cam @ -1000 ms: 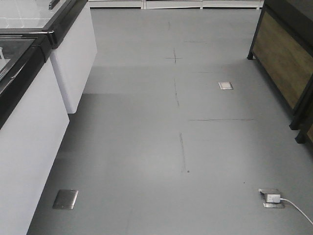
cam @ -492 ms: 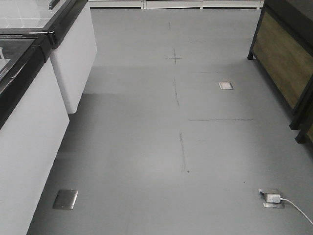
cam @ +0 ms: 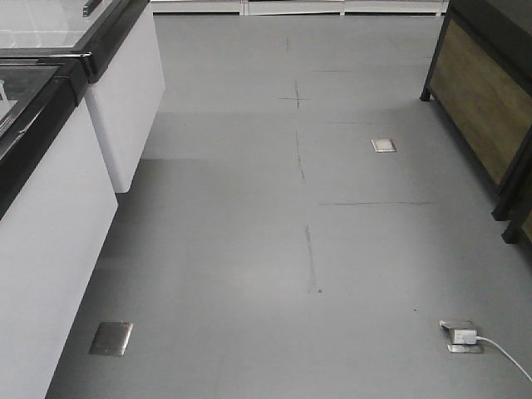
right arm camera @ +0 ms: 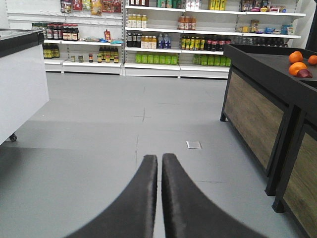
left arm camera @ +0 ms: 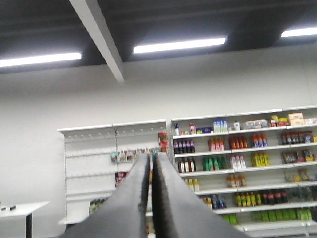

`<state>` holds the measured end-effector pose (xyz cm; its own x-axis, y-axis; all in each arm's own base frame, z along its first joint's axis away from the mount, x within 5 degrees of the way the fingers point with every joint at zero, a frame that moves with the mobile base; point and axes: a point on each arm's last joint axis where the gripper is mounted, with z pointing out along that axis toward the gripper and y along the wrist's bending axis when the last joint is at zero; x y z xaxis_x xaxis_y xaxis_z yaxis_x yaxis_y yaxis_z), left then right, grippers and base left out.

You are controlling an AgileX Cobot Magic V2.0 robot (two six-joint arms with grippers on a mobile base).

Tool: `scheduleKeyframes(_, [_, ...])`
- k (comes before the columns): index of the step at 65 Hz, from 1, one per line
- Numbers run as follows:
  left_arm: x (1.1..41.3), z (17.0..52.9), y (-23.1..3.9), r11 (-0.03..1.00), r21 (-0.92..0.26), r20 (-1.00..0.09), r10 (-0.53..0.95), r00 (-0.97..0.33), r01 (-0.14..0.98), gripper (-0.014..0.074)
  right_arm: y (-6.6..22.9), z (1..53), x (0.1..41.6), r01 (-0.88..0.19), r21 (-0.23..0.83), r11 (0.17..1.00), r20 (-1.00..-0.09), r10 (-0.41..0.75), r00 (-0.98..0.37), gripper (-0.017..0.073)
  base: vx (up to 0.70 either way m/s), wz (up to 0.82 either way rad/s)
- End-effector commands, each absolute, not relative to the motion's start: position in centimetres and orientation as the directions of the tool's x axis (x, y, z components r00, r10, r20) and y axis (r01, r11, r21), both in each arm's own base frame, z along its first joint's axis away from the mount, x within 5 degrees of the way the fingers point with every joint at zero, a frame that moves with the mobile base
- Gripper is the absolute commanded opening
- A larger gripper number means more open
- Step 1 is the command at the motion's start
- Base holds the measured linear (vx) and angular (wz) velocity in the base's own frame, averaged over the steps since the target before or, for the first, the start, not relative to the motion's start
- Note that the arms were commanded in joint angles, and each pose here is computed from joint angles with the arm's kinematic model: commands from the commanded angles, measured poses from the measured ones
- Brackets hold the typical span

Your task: Left arm holds basket, right arm returns cookies

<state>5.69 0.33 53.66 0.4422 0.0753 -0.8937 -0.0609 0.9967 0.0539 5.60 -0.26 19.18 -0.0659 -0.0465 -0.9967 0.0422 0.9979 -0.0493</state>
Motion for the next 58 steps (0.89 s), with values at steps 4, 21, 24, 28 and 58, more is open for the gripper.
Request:
scheduleKeyframes(4, [9.9,53.9,0.2,0.998,0.052,-0.917,0.067,0.392,-0.048,0.0006,-0.3,19.3,5.6,0.048,-0.059,0.997,-0.998,-0.059,-0.004,-0.0006,0.00,0.00])
scheduleKeyframes(21, [16.4,51.7,0.1,0.999,0.038,-0.970,0.045,0.239,-0.033,0.0086,-0.3,19.3,5.6,0.048,-0.059,0.997,-0.998,-0.059,-0.004,-0.0006,0.00,0.00])
scheduleKeyframes(24, [17.4,51.3,0.1,0.999,0.039,-0.976,0.045,0.212,-0.032,0.0115,-0.3,19.3,5.6,0.048,-0.059,0.997,-0.998,-0.059,-0.004,-0.0006,0.00,0.00])
scheduleKeyframes(28, [18.4,50.8,0.0,0.999,0.040,-0.981,0.045,0.186,-0.031,0.0171,-0.3,19.3,5.6,0.048,-0.059,0.997,-0.998,-0.059,-0.004,-0.0006,0.00,0.00])
scheduleKeyframes(58, [21.3,49.2,0.0,0.999,0.035,-0.993,0.037,0.108,-0.025,0.0526,-0.3,19.3,5.6,0.048,-0.059,0.997,-0.998,-0.059,-0.004,-0.0006,0.00,0.00])
